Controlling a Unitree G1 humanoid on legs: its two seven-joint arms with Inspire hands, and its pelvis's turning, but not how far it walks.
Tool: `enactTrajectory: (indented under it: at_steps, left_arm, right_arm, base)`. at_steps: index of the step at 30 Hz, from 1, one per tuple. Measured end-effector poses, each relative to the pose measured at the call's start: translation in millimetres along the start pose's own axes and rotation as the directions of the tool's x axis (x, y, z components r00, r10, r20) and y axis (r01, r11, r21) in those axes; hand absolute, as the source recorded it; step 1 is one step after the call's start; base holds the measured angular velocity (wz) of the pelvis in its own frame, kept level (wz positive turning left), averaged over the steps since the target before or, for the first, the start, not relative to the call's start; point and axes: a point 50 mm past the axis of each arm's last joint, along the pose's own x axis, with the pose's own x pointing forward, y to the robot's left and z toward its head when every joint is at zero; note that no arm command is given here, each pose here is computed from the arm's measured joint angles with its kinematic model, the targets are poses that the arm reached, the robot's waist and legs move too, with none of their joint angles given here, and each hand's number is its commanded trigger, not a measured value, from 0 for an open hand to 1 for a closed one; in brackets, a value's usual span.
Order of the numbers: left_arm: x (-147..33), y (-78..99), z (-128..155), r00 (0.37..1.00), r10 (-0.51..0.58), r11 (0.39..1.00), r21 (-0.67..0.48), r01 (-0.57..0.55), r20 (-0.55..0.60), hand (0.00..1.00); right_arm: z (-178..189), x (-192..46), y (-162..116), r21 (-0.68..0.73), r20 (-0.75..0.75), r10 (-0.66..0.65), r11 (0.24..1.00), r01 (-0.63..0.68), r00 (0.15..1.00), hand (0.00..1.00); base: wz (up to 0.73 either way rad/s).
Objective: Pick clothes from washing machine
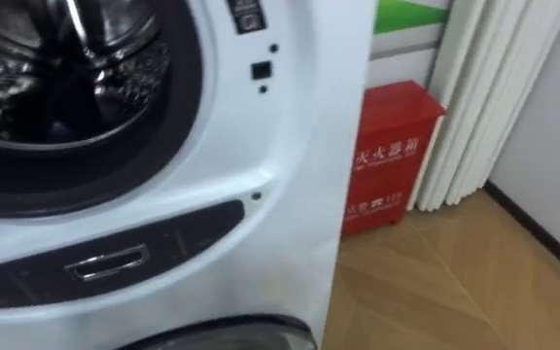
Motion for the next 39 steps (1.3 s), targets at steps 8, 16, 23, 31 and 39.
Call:
enactTrajectory:
  at_steps: [8,16,23,31,39]
  left_arm:
    - [-3.0,3.3,-15,0.999,0.013,1.0,0.021,-0.012,-0.043,0.0]
    - [-4.7,-2.4,-14,0.999,-0.002,0.999,0.034,0.003,-0.037,0.0]
    - [-4.9,-1.2,-14,0.999,0.011,0.999,0.042,-0.01,-0.032,0.0]
    - [-1.5,0.5,9,0.998,0.001,0.997,0.082,-0.006,0.056,0.0]
    - [2.6,-10.9,53,0.982,-0.086,0.994,0.087,0.072,0.169,0.0]
  right_arm:
    - [-3,2,30,-0.3,-0.038,0.101,0.948,-0.108,0.994,0.0]
    - [-1,2,55,-0.509,-0.055,0.17,0.843,-0.174,0.984,0.0]
    - [-6,2,52,-0.56,-0.071,0.162,0.81,-0.173,0.984,0.0]
    - [3,1,52,-0.633,-0.036,0.187,0.756,-0.167,0.982,0.0]
    - [18,2,49,-0.636,0.026,0.195,0.76,-0.134,0.98,0.0]
  base:
    - [0.09]
    - [0.09]
    - [0.15]
    - [0.03]
    - [0.13]
